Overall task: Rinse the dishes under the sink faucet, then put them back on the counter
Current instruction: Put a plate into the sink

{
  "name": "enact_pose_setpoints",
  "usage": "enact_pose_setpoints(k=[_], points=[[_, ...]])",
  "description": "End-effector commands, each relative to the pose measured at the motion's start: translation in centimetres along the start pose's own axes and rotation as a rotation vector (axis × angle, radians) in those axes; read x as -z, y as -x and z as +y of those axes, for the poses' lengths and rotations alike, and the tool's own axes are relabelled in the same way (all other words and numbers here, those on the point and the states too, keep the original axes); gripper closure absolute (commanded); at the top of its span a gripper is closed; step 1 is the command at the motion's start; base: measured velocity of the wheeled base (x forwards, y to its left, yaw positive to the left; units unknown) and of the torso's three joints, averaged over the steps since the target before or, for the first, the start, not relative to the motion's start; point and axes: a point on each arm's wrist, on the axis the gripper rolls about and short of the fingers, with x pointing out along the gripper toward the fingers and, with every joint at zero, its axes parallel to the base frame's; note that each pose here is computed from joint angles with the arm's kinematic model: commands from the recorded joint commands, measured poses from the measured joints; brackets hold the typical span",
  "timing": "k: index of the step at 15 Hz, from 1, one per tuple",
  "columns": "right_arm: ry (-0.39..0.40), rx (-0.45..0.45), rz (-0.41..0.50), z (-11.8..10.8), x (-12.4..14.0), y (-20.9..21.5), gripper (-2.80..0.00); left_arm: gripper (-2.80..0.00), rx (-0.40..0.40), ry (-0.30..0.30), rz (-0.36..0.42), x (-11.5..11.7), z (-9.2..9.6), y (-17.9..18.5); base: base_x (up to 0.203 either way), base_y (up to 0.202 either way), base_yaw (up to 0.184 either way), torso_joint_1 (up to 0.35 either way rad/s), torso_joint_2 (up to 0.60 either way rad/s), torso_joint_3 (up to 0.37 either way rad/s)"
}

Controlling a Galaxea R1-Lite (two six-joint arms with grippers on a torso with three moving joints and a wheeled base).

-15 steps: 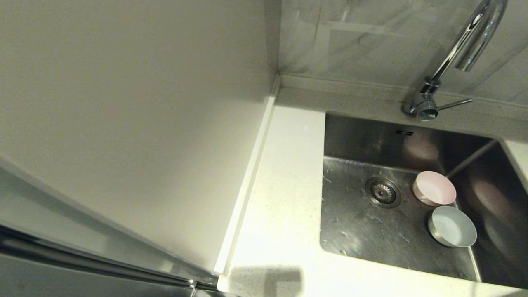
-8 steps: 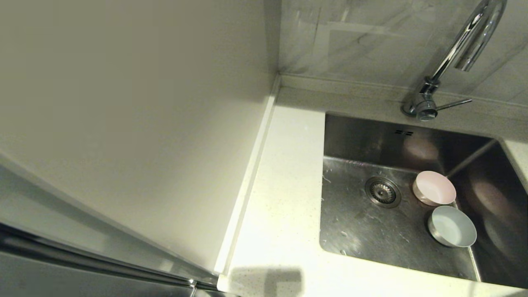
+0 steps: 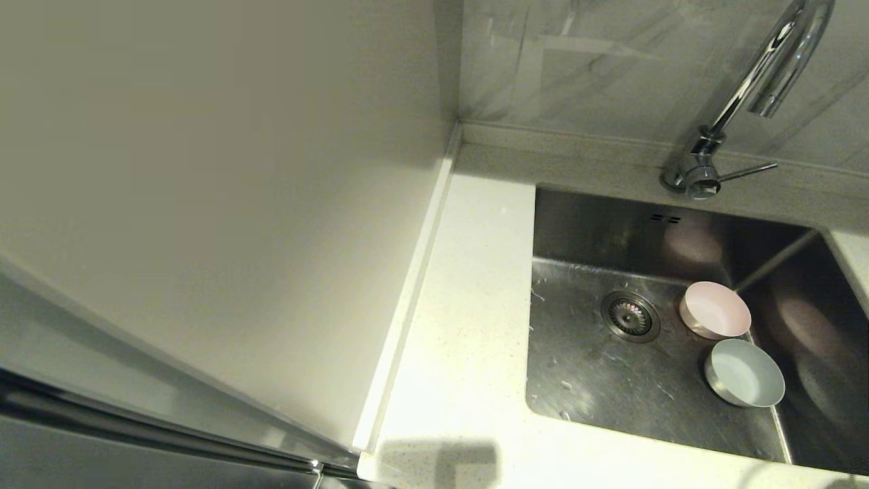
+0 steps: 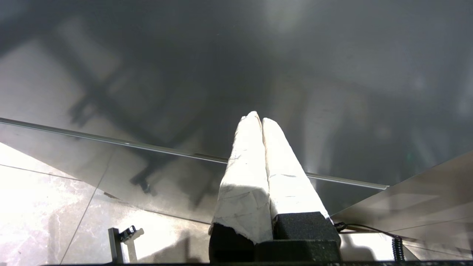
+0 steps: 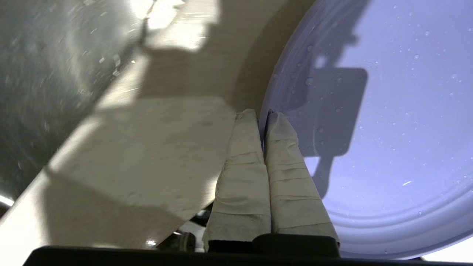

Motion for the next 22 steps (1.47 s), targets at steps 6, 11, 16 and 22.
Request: enact_pose_setpoints(k=[6, 11, 16, 22], points=[[0.373, -0.151, -0.171, 5.6, -0.3, 1.2, 0.0, 0.0, 0.0, 0.001, 0.002, 0.1, 0.0, 0.0, 0.0, 0.0, 0.0, 0.0, 0.0, 0.0], [0.62, -0.211, -0.275, 10.0, 0.1, 1.4, 0.0, 0.0, 0.0, 0.001, 0.002, 0.1, 0.0, 0.0, 0.0, 0.0, 0.0, 0.0, 0.0, 0.0], [0.775, -0.225, -0.413, 13.2, 1.3, 2.6, 0.0, 0.0, 0.0, 0.001, 0.002, 0.1, 0.0, 0.0, 0.0, 0.0, 0.0, 0.0, 0.0, 0.0], [1.034, -0.321, -0.519, 16.4, 7.0, 4.7, 0.0, 0.0, 0.0, 0.0, 0.002, 0.1, 0.0, 0.0, 0.0, 0.0, 0.0, 0.0, 0.0, 0.0]])
